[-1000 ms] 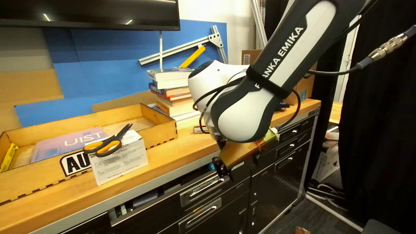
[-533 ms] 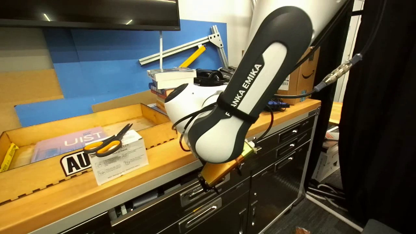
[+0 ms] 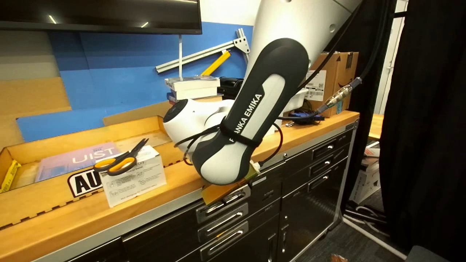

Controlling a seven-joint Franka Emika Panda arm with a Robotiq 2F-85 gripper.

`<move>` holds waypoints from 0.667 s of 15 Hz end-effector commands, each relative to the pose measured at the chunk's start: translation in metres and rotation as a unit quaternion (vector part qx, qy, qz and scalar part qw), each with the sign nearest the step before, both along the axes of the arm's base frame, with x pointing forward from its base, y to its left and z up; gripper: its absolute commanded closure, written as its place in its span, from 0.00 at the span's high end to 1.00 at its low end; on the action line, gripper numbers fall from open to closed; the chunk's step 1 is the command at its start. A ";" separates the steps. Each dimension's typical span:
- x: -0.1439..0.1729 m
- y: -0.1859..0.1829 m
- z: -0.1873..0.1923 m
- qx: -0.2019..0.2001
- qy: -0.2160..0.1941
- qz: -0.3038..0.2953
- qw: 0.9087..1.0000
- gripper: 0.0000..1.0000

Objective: Put the block in the open drawer, push the drawer closed

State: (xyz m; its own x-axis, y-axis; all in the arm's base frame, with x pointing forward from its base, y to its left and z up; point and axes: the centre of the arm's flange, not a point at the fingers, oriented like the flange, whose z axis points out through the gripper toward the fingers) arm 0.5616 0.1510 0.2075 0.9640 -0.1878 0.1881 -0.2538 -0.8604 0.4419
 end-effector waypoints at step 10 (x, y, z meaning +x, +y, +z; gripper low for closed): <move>-0.017 -0.037 0.102 -0.009 0.036 0.007 0.999 1.00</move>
State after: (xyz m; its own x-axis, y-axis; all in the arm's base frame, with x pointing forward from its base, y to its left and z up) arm 0.5664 0.1363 0.2431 0.9537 -0.2287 0.1951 -0.2962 -0.8259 0.4798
